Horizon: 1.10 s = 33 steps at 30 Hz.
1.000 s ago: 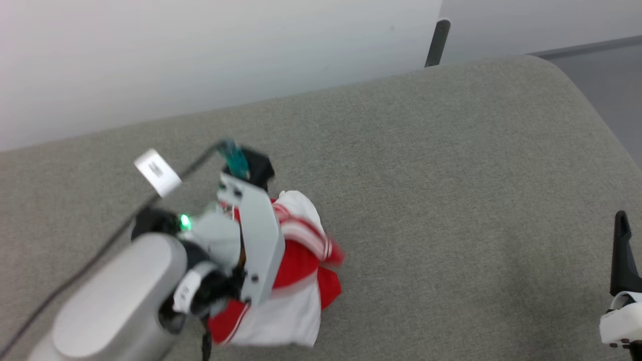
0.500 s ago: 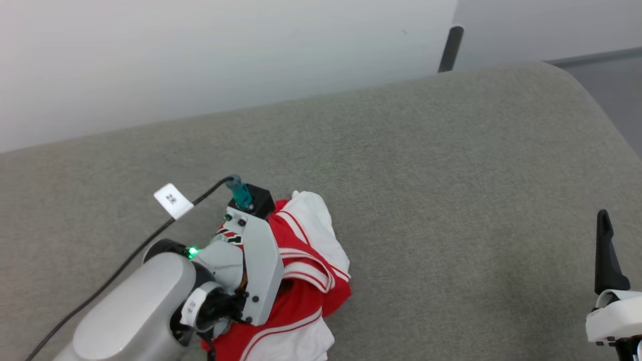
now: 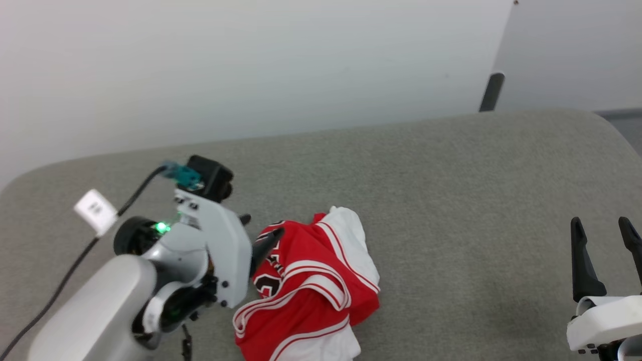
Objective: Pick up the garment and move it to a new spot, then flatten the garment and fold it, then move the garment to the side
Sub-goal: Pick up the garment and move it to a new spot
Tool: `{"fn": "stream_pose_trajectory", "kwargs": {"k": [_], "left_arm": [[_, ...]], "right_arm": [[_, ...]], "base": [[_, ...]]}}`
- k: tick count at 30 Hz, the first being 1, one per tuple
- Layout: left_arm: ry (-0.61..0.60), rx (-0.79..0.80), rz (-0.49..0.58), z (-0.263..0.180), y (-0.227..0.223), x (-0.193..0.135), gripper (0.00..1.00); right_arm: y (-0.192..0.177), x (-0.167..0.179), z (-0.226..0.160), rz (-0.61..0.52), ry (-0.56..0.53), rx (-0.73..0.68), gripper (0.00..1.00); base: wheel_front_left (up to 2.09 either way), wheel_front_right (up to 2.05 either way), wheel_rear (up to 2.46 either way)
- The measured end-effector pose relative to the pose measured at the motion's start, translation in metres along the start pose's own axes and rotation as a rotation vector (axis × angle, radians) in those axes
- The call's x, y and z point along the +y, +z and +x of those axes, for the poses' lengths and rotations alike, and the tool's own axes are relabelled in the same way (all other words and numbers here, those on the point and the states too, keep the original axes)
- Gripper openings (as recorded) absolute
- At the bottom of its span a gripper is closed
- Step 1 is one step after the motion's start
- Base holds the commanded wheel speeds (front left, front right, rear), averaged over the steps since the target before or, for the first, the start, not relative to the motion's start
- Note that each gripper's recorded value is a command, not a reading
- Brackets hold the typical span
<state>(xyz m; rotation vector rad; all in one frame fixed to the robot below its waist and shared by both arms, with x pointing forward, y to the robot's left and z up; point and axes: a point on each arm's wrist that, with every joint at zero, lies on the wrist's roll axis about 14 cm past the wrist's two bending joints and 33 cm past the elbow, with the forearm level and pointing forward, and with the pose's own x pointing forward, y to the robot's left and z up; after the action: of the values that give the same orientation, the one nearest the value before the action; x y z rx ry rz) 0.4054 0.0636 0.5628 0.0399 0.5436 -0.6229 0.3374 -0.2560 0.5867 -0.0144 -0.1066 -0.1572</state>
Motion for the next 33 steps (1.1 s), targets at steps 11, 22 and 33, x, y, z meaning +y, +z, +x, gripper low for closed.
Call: {"fn": "stream_pose_trajectory", "kwargs": {"k": [11, 22, 33], "left_arm": [[0.207, -0.419, -0.014, -0.074, 0.022, 0.055, 1.0], [0.414, -0.622, -0.023, -0.14, -0.009, 0.094, 1.0], [0.548, -0.692, -0.073, -0.179, -0.052, 0.113, 1.0]], "right_arm": [[0.008, 0.028, 0.001, -0.005, 0.09, -0.042, 1.0], [0.008, 0.046, 0.001, -0.003, 0.145, -0.051, 1.0], [0.005, 0.057, 0.003, -0.009, 0.185, -0.046, 1.0]], "base": [[0.0, 0.0, 0.0], [0.0, 0.0, 0.0], [0.0, 0.0, 0.0]]}}
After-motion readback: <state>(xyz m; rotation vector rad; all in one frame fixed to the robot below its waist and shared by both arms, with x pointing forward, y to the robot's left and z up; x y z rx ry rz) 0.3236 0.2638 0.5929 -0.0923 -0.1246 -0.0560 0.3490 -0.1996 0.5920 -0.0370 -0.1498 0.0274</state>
